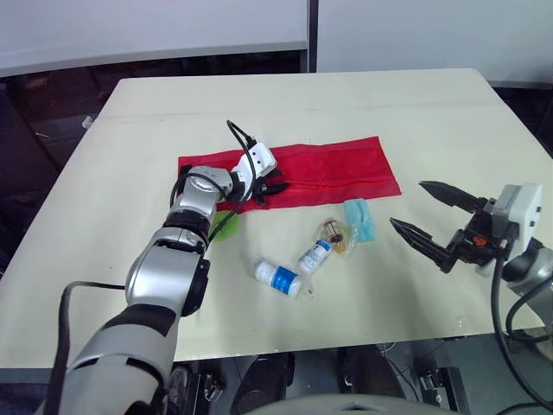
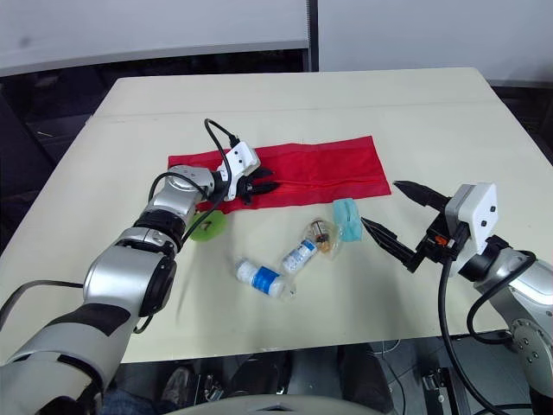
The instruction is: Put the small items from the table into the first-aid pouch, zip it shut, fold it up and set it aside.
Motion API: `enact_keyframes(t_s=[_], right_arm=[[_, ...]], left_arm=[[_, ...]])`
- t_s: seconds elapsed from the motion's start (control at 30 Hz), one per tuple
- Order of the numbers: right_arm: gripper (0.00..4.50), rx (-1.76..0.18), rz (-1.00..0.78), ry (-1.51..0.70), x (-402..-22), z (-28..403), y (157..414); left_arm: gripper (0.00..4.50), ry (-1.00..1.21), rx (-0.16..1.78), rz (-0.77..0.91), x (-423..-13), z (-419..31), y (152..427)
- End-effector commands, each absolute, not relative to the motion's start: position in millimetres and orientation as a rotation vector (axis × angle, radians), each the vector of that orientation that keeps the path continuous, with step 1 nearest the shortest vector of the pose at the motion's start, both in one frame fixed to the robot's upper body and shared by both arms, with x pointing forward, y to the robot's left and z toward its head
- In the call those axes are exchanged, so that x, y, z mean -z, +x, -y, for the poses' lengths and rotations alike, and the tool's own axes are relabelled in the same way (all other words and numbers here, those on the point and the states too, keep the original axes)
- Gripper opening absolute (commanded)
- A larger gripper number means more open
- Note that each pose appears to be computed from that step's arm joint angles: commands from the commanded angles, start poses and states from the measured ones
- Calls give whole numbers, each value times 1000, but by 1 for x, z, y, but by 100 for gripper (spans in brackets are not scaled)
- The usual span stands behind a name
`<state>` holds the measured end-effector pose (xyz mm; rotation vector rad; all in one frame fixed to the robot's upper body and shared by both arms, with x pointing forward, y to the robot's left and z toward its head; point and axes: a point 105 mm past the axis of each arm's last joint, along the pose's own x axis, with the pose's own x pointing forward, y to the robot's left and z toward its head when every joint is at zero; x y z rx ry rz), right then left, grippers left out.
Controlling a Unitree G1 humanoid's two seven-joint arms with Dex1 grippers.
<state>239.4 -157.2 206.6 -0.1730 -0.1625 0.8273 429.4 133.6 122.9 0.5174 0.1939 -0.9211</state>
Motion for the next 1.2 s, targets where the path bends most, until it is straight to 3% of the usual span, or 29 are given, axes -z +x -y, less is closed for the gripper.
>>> enact_keyframes(t_s=[0.03, 0.37, 0.7, 0.93, 1.1, 1.2], right_arm=[[450, -845, 199, -189, -216, 156, 235], [450, -941, 207, -169, -226, 165, 221], [450, -1103, -39, -255, -234, 213, 199], [450, -1147, -76, -362, -252, 228, 201], [450, -1174, -67, -376, -253, 223, 205], [450, -1200, -97, -385, -234, 205, 205]], left_arm=[[5, 539, 912, -154, -135, -136, 432], [5, 542, 926, -148, -135, -136, 430], [5, 541, 985, -171, -131, -135, 424], [5, 555, 1010, -194, -128, -140, 421], [5, 558, 1029, -196, -131, -144, 418], [5, 554, 1043, -196, -132, -144, 417]])
